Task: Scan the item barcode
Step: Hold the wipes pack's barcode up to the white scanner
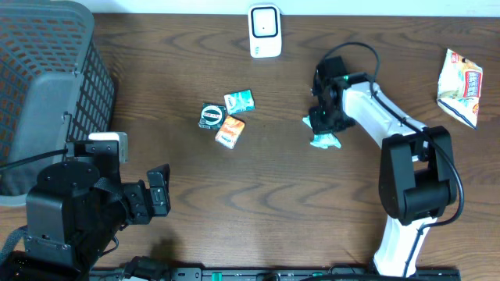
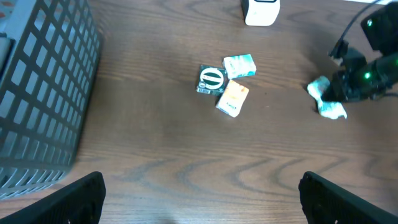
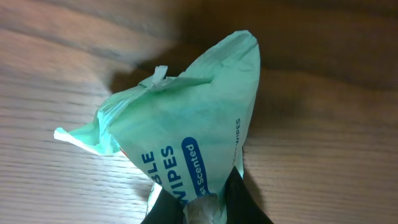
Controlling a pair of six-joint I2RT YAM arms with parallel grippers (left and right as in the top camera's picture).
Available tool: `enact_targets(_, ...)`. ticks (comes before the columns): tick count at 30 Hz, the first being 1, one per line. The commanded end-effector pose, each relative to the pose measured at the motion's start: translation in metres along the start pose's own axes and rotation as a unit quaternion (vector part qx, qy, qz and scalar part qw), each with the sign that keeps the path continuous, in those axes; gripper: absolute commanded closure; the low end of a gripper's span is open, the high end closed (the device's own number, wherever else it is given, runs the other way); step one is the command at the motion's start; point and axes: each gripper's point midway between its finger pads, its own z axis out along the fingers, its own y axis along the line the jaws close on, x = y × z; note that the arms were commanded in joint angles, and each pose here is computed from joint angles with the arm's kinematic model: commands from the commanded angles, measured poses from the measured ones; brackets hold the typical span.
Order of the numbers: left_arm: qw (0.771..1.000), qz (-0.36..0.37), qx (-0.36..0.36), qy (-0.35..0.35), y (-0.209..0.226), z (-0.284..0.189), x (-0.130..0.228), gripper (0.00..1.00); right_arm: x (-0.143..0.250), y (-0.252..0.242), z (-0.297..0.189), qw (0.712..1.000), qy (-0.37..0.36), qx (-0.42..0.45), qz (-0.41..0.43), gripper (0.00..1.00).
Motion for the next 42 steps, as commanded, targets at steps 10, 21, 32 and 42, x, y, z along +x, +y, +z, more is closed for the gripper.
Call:
enact_targets(10,1.000,-0.008,-0.001,-0.005,0.001,-0.002,-0.002,0.02,-0.130,0.062,-0.122,0.971,-0.223,-0.077,-0.039,0.99)
enact_targets(21,1.000,-0.008,-0.001,-0.005,0.001,-0.002,-0.002,0.02,-0.202,0.103,-0.175,0.919,-0.356,-0.169,-0.025,0.99)
enact_targets(32,1.000,-0.008,-0.001,-0.005,0.001,-0.002,-0.002,0.02,-0.274,0.106,-0.148,0.874,-0.478,-0.063,-0.053,0.99)
enact_targets(42,1.000,-0.008,-0.001,-0.005,0.001,-0.002,-0.002,0.02,-0.296,0.117,-0.107,0.856,-0.510,-0.071,-0.054,0.99)
